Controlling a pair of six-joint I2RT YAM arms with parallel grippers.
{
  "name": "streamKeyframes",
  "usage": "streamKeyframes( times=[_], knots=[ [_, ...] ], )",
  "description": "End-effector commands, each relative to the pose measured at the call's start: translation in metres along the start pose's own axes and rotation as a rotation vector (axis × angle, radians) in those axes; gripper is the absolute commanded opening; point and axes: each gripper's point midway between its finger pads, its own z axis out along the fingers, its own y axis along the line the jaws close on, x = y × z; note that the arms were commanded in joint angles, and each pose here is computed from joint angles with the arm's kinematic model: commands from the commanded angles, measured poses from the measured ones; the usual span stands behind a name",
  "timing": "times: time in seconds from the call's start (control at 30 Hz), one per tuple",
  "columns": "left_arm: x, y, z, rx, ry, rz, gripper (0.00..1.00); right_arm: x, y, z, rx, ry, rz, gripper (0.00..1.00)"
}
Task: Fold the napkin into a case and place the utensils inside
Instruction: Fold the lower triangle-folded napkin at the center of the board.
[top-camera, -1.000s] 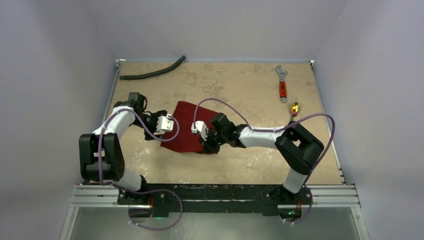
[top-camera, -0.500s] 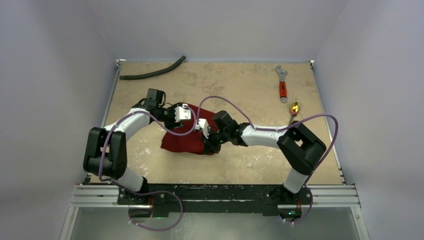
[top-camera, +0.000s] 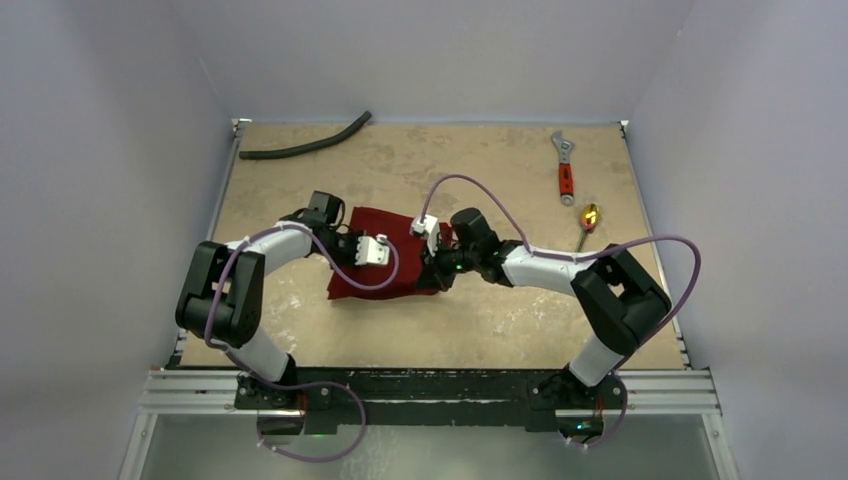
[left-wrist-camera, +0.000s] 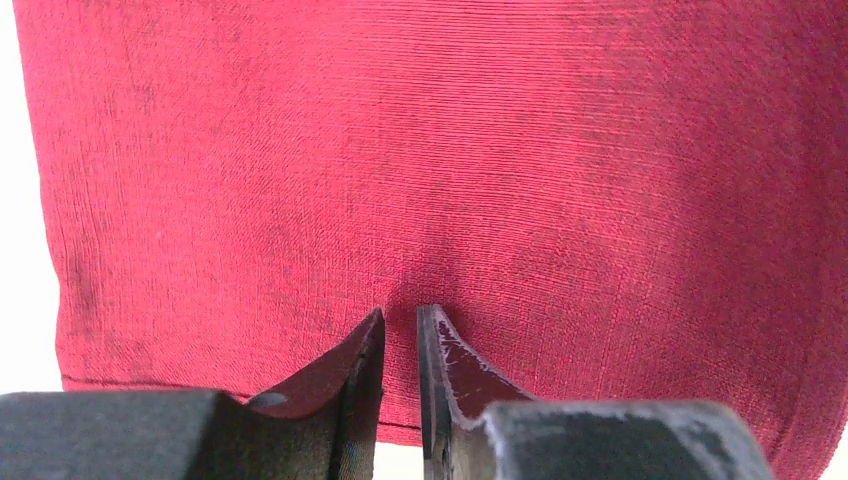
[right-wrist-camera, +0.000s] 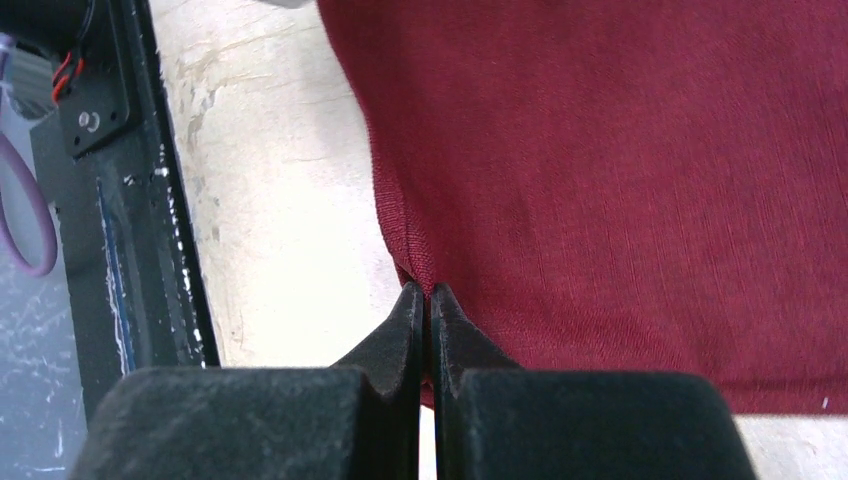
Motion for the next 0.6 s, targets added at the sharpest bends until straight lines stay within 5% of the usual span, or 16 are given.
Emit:
streamKeyframes(
  times=[0.0,0.27,0.57],
  knots=[
    [0.007,-0.019,-0.001,0.064,0.030,0.081,0.15,-0.017,-0.013,-0.011,0.026,-0.095,0.101,0.00],
    [0.004,-0.021,-0.004,0.101,0.022,0.122,0.09,-0.023,-0.047,-0.023,0.113,-0.168,0.211,0.00],
    [-0.003,-0.031,-0.002,0.164,-0.021,0.135,0.05,-0.058,-0.050,-0.013,0.010,-0.195,0.199,0.00]
  ],
)
